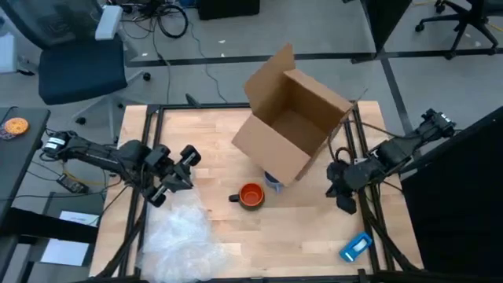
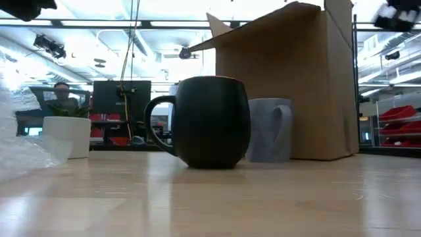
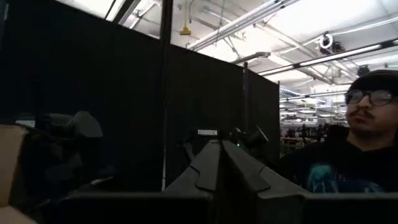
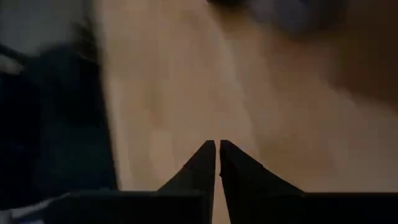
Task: Wrap mug
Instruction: Move the box to the top middle of the table
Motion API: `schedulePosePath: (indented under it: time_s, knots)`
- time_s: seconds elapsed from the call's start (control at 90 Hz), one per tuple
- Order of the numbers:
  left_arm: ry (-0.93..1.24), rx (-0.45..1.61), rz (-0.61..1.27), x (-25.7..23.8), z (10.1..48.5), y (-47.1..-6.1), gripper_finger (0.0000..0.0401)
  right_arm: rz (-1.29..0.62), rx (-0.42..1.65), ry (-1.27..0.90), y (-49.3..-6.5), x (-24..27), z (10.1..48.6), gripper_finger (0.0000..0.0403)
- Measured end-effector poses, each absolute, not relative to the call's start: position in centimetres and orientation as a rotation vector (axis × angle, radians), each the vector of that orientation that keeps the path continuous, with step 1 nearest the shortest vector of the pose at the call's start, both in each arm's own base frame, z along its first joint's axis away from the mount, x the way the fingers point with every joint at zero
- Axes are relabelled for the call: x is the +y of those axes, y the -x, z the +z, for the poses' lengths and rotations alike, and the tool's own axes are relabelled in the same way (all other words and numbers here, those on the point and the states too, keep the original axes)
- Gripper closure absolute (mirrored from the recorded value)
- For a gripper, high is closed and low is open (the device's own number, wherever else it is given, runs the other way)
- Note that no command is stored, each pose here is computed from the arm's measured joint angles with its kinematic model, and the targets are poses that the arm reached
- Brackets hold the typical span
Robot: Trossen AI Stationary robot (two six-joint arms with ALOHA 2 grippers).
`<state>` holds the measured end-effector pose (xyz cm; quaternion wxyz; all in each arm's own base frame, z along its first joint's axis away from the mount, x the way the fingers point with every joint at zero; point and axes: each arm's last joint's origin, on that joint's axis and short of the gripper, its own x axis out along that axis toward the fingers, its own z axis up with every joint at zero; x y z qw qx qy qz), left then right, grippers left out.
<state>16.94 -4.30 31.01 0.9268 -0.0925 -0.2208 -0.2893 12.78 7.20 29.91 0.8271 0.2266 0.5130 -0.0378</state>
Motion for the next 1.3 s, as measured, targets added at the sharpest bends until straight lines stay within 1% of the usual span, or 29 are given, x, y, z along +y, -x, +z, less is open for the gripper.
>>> schedulePosePath:
  time_s: [0.067,0.133,0.222,0.278,0.422,0.544,0.733,0.878,0.989,1.144,1.222,1.3]
  knots:
    - [0.196,-0.434,-0.578,-4.3,30.9,-17.0,0.0401,-0.200,1.189,-0.483,-11.6,6.4,29.4,0.0403]
    - [0.199,-0.409,-0.573,-4.3,30.6,-17.2,0.0401,-0.367,1.249,-0.468,-10.5,5.5,29.0,0.0403]
    - [0.207,-0.373,-0.553,-4.3,30.3,-17.3,0.0401,-0.606,1.272,-0.429,-9.3,4.3,28.8,0.0403]
    - [0.211,-0.359,-0.539,-4.3,30.2,-17.4,0.0401,-0.679,1.223,-0.431,-9.2,4.0,28.7,0.0403]
    - [0.224,-0.324,-0.489,-4.2,29.8,-17.6,0.0401,-0.630,1.029,-0.393,-10.6,4.0,28.4,0.0403]
    - [0.229,-0.314,-0.479,-4.1,29.7,-17.7,0.0401,-0.583,0.931,-0.334,-12.2,4.4,27.9,0.0403]
    - [0.235,-0.288,-0.455,-4.1,29.5,-17.8,0.0401,-0.561,0.819,-0.279,-14.9,5.1,26.6,0.0403]
    - [0.237,-0.278,-0.442,-4.1,29.4,-17.8,0.0401,-0.528,0.810,-0.233,-16.7,5.7,25.4,0.0403]
    - [0.238,-0.275,-0.441,-4.1,29.4,-17.8,0.0401,-0.530,0.852,-0.190,-17.2,5.9,24.7,0.0403]
    - [0.266,-0.254,-0.443,-4.1,29.2,-17.9,0.0401,-0.610,0.930,-0.184,-15.8,5.3,24.6,0.0403]
    - [0.279,-0.232,-0.438,-4.1,29.0,-18.0,0.0401,-0.655,0.931,-0.205,-14.9,5.0,25.5,0.0403]
    - [0.284,-0.211,-0.435,-4.1,28.8,-18.0,0.0401,-0.634,0.898,-0.219,-14.3,5.0,26.9,0.0403]
